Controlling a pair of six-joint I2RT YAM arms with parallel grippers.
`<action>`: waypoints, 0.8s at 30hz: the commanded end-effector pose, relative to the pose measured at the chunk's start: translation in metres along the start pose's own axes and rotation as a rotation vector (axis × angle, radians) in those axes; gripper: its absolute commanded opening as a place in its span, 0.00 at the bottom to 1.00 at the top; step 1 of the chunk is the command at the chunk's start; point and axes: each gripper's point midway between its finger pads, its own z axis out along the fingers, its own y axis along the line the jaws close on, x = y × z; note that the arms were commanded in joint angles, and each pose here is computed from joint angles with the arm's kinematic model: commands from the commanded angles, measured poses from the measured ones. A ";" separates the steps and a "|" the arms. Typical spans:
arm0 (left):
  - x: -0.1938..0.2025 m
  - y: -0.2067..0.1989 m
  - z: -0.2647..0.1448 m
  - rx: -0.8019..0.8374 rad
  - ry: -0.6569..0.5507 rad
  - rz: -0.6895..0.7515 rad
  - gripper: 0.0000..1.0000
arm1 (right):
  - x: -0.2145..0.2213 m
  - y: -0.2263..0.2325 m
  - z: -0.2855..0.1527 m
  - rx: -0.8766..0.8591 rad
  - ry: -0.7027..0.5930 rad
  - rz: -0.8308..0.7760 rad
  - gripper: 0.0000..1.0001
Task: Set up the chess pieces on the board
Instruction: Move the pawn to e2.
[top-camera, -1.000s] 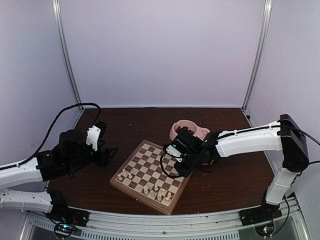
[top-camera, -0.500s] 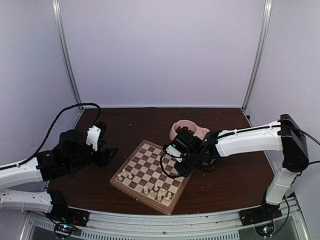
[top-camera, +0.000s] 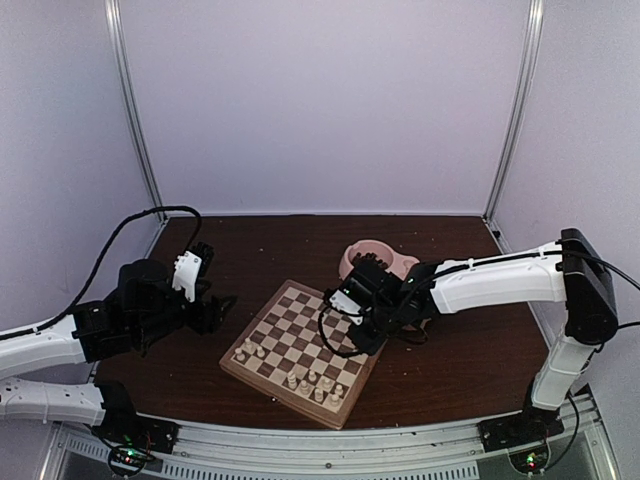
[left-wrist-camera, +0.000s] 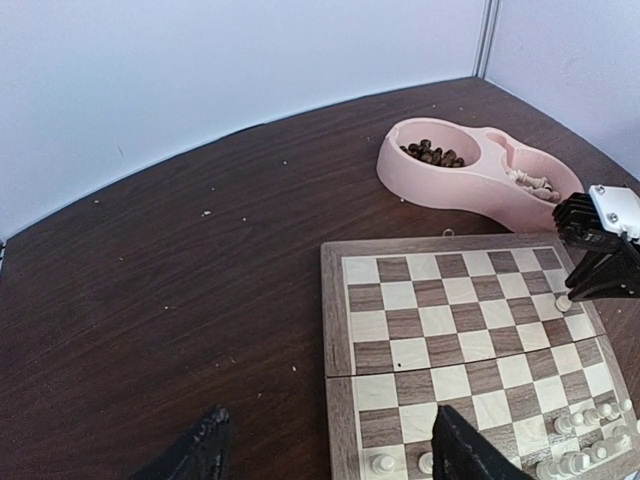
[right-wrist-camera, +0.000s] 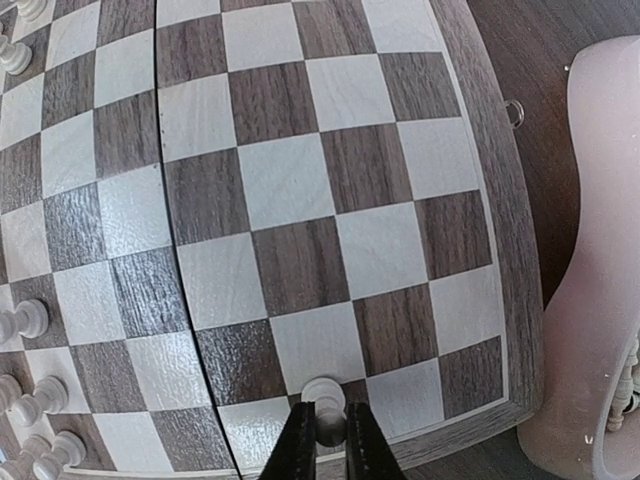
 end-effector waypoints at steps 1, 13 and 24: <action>-0.014 -0.005 -0.001 0.024 -0.049 -0.013 0.69 | -0.014 0.017 -0.006 -0.048 -0.048 -0.053 0.07; -0.021 -0.004 -0.009 0.028 -0.072 -0.016 0.69 | -0.028 0.061 -0.008 -0.073 -0.118 -0.185 0.08; -0.022 -0.006 -0.009 0.038 -0.072 -0.024 0.69 | -0.050 0.064 -0.006 -0.046 -0.148 -0.233 0.09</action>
